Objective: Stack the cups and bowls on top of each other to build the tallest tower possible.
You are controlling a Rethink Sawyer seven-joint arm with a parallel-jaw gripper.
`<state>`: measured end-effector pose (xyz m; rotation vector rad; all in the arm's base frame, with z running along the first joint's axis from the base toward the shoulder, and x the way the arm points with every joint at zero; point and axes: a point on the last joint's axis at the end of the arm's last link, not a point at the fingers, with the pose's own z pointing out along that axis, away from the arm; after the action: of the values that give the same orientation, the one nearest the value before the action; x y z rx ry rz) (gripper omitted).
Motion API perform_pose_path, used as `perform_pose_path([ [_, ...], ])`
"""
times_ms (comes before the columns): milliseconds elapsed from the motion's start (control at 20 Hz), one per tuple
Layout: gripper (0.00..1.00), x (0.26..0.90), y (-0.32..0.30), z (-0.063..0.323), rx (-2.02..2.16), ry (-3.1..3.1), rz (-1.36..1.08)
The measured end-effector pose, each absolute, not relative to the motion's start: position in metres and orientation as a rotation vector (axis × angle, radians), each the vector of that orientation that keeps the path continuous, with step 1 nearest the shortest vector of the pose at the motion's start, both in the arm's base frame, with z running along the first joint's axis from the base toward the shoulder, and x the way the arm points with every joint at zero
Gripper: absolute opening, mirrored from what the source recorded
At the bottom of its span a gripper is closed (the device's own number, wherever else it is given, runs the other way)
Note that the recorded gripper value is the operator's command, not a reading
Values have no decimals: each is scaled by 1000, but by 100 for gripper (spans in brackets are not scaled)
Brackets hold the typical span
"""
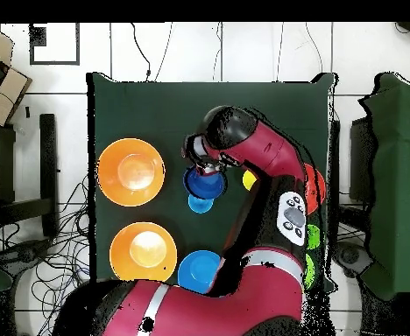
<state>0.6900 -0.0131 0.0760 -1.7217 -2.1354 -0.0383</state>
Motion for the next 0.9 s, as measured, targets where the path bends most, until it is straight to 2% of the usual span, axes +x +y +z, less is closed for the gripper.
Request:
perform_pose_path([
  [900, 0, 694, -14, 74, -1723, -2115, -83],
])
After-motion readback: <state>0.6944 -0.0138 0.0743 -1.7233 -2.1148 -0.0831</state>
